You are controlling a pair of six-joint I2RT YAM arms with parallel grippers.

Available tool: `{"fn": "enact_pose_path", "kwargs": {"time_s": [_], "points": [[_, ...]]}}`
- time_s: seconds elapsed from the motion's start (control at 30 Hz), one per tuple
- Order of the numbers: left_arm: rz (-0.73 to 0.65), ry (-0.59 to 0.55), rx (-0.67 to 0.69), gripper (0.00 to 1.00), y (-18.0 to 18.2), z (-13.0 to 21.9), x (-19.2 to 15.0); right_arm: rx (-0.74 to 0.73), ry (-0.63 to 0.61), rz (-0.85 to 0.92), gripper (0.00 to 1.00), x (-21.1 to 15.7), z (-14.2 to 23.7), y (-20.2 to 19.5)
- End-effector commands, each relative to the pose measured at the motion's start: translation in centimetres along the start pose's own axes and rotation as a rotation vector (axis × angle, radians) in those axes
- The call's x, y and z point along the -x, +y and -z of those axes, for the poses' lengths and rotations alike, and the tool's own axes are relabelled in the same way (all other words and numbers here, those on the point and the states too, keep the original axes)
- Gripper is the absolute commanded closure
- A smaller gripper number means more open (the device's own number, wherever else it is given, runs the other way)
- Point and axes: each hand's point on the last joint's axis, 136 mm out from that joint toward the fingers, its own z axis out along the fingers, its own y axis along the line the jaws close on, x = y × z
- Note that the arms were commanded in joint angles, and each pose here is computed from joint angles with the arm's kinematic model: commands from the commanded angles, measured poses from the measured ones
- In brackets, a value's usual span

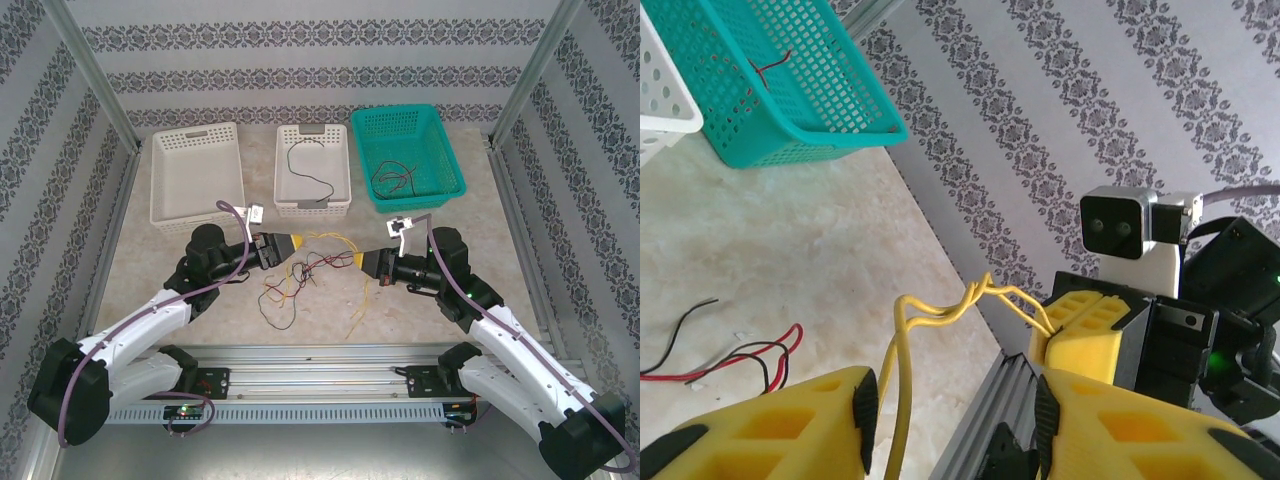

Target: Untangle the cables

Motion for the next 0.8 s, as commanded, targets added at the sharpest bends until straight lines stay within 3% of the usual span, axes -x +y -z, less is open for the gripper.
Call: {"fn": "enact_pose_path", "kwargs": {"time_s": [0.0, 0.17, 0.4, 0.77], "points": [[-0.051, 0.004, -0.034, 0.59, -1.4, 0.3, 0.8, 0.035, -0.03, 0.064, 1.0, 1.3, 0.0, 1.7], [-0.049, 0.012, -0.045, 0.72, -1.4, 0.1, 0.7, 0.039, -0.027, 0.068, 1.0, 1.2, -0.1, 1.8], [-0.053, 0.006, -0.051, 1.0, -1.8, 0.3, 0.9, 0.021, -0.023, 0.069, 1.0, 1.1, -0.1, 1.6], [0.013, -0.132, 0.109, 1.0, 0.6, 1.6, 2.5, -0.21, -0.001, 0.037, 1.0, 0.6, -1.2, -4.0]]}}
